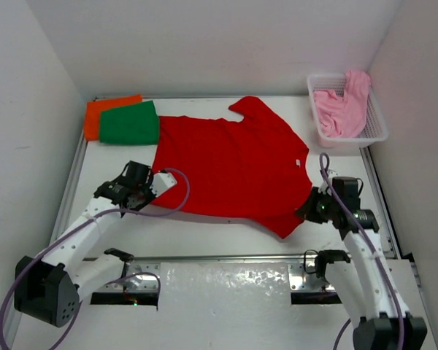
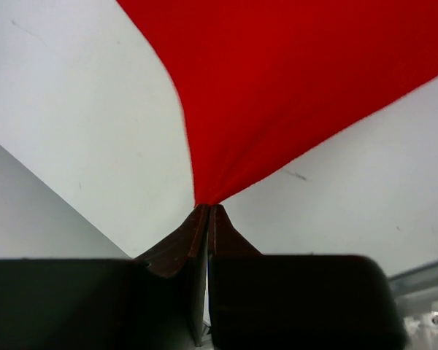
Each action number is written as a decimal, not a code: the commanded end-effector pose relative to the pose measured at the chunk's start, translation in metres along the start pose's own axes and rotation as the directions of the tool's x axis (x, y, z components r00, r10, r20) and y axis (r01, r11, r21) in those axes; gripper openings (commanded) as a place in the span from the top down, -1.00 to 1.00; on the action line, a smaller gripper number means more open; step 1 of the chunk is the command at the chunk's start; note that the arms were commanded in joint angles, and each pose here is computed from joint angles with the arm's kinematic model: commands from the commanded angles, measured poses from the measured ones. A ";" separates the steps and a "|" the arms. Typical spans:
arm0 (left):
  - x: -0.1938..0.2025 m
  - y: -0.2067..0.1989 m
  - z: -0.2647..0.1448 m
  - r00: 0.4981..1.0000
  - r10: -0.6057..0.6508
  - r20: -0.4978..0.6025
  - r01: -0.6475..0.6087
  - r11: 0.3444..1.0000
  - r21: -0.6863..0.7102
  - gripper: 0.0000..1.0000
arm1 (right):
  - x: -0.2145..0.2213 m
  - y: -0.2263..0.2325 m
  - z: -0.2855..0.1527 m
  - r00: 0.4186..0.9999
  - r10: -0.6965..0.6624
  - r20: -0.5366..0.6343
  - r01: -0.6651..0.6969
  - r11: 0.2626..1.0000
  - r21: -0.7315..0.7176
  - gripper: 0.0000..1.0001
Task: Fold and stack the t-shirts
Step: Fold the flattened tshirt in 1/3 of the way
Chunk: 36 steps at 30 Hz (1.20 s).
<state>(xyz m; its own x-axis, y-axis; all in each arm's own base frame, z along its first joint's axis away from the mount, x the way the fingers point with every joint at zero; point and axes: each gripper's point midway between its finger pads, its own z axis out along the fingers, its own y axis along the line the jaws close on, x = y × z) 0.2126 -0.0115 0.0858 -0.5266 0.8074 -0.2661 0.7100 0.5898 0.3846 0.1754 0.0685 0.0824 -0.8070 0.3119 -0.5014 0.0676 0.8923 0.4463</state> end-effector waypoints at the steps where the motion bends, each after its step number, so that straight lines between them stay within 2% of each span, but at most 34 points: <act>1: -0.044 0.040 0.007 0.991 -0.078 0.108 0.091 0.988 -0.122 1.00 | -0.078 0.016 0.004 0.977 -0.113 0.182 0.116 0.993 -0.009 1.00; 2: -0.051 0.043 0.011 0.990 -0.092 0.109 0.105 0.988 -0.115 1.00 | -0.086 0.011 0.017 0.982 -0.115 0.152 0.114 0.993 0.015 1.00; 3: -0.055 0.045 0.025 0.993 -0.097 0.073 0.104 0.990 -0.096 1.00 | -0.113 0.015 0.016 0.968 -0.142 0.208 0.139 0.990 0.030 1.00; 4: -0.072 0.062 0.024 0.987 -0.115 0.110 0.129 0.983 -0.128 1.00 | -0.123 0.013 0.022 0.963 -0.173 0.207 0.167 0.985 0.046 1.00; 5: -0.078 0.067 0.031 0.985 -0.136 0.104 0.149 0.980 -0.130 1.00 | -0.126 0.003 0.038 0.970 -0.179 0.162 0.169 0.983 0.075 1.00; 6: -0.078 0.070 0.047 0.986 -0.152 0.070 0.160 0.980 -0.117 1.00 | -0.140 0.003 0.040 0.966 -0.197 0.167 0.182 0.978 0.098 1.00; 7: -0.095 0.086 0.048 0.979 -0.170 0.109 0.185 0.972 -0.143 1.00 | -0.146 -0.005 0.046 0.963 -0.223 0.151 0.204 0.970 0.135 1.00; 13: -0.127 0.120 0.083 0.968 -0.231 0.099 0.245 0.955 -0.165 1.00 | -0.170 -0.017 0.093 0.971 -0.228 0.075 0.215 0.965 0.151 1.00; 18: -0.130 0.143 0.100 0.963 -0.254 0.086 0.267 0.940 -0.211 1.00 | -0.186 -0.026 0.115 0.970 -0.242 0.037 0.231 0.956 0.181 1.00; 28: -0.129 0.148 0.127 0.964 -0.259 0.053 0.264 0.935 -0.235 1.00 | -0.218 -0.027 0.130 0.969 -0.245 0.016 0.236 0.948 0.213 1.00; 33: -0.129 0.145 0.132 0.965 -0.258 0.052 0.263 0.939 -0.222 1.00 | -0.230 -0.015 0.140 0.962 -0.269 0.040 0.259 0.952 0.163 1.00; 36: -0.127 0.142 0.138 0.965 -0.261 0.035 0.262 0.942 -0.211 1.00 | -0.225 -0.004 0.157 0.956 -0.293 -0.004 0.292 0.949 0.120 1.00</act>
<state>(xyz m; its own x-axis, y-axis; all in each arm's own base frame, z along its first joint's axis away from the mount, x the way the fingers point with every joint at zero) 0.4245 -0.0312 0.0395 -0.6781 0.6568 -0.3300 0.4917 0.7390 0.4606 0.4298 0.0287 0.0693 -0.8137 0.0902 -0.5743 -0.0222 0.9823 0.1858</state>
